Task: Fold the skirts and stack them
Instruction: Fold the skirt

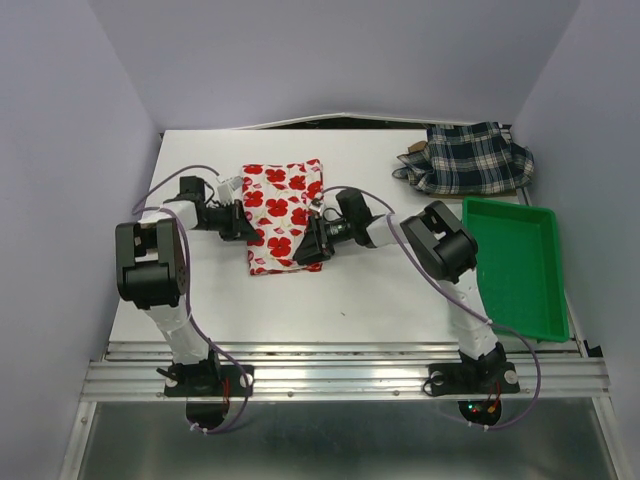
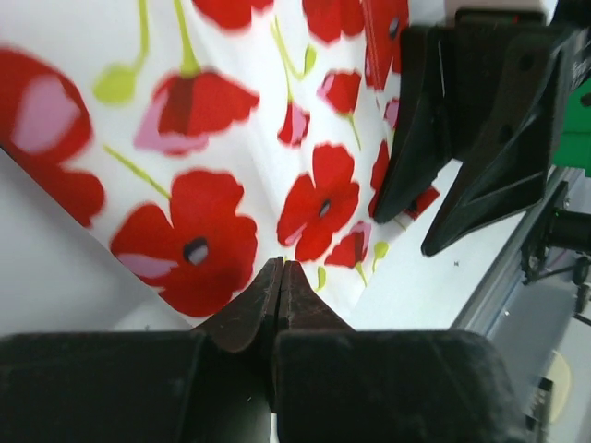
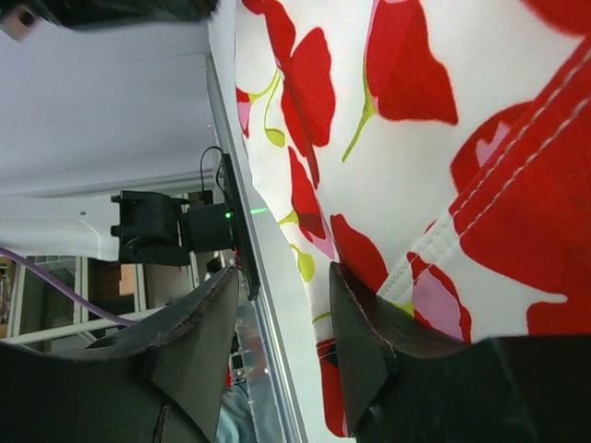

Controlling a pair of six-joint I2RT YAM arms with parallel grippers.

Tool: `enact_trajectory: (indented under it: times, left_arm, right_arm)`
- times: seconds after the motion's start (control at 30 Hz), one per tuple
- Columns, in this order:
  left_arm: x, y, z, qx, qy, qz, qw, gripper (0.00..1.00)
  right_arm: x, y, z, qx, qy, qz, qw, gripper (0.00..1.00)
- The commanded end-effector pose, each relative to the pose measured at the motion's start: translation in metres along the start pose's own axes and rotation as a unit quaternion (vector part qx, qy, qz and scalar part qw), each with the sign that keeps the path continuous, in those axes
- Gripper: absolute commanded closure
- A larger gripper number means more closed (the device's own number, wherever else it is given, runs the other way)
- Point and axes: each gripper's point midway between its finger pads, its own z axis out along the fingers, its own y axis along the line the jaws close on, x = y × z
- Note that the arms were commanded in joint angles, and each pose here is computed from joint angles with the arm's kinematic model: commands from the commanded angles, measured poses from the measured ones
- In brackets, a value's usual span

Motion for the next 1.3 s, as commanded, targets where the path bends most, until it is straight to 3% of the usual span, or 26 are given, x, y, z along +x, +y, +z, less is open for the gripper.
enact_trajectory:
  times: [0.0, 0.2, 0.5, 0.63, 0.77, 0.8, 0.87, 0.9, 0.97, 1.0, 1.03, 1.07, 1.17, 1.27]
  left_arm:
    - [-0.048, -0.011, -0.012, 0.007, -0.047, 0.049, 0.998, 0.96]
    - [-0.079, 0.004, 0.002, 0.012, -0.089, 0.028, 0.996, 0.96]
    - [-0.103, 0.068, 0.019, -0.059, -0.115, -0.049, 0.99, 0.96]
    - [-0.124, 0.058, 0.012, -0.051, -0.123, -0.021, 0.991, 0.88]
    - [-0.132, 0.024, -0.02, -0.062, -0.119, 0.073, 0.988, 0.69]
    - [-0.136, 0.007, -0.036, -0.075, -0.127, 0.135, 0.98, 0.65]
    - [-0.127, -0.002, -0.051, -0.118, -0.113, 0.184, 0.969, 0.58]
    - [-0.118, -0.022, -0.06, -0.134, -0.106, 0.258, 0.951, 0.56]
    - [-0.101, -0.034, -0.065, -0.172, -0.09, 0.323, 0.926, 0.53]
    - [-0.099, -0.051, -0.079, -0.215, -0.1, 0.374, 0.897, 0.52]
    - [-0.068, -0.045, -0.068, -0.224, -0.069, 0.394, 0.889, 0.5]
    - [-0.054, -0.062, -0.054, -0.217, -0.048, 0.458, 0.861, 0.48]
    - [-0.01, -0.076, -0.043, -0.233, -0.011, 0.546, 0.805, 0.43]
    - [0.014, -0.084, -0.034, -0.224, -0.003, 0.572, 0.789, 0.43]
  right_arm:
    - [0.018, -0.065, 0.003, 0.09, 0.006, 0.028, 0.996, 0.49]
    - [0.015, -0.065, 0.001, 0.102, 0.01, 0.014, 0.995, 0.49]
    - [0.025, -0.074, -0.001, 0.116, 0.03, 0.017, 0.993, 0.49]
    - [0.034, -0.075, -0.003, 0.118, 0.042, 0.033, 0.992, 0.48]
    - [0.028, -0.062, -0.003, 0.102, 0.042, 0.029, 0.994, 0.48]
    - [0.025, -0.055, -0.002, 0.091, 0.04, 0.034, 0.995, 0.48]
    - [0.015, -0.041, -0.001, 0.075, 0.028, 0.026, 0.996, 0.47]
    - [0.01, -0.033, -0.001, 0.064, 0.02, 0.026, 0.997, 0.47]
    - [0.004, -0.027, 0.0, 0.057, 0.011, 0.019, 0.998, 0.46]
    - [0.001, -0.025, 0.0, 0.057, 0.007, 0.017, 0.998, 0.46]
    - [0.0, -0.027, 0.0, 0.06, 0.005, 0.015, 0.998, 0.46]
    - [0.0, -0.028, 0.0, 0.061, 0.005, 0.016, 0.998, 0.46]
    - [0.0, -0.031, 0.0, 0.067, 0.001, 0.018, 0.998, 0.46]
    - [-0.007, -0.018, -0.003, 0.068, -0.013, 0.004, 0.998, 0.45]
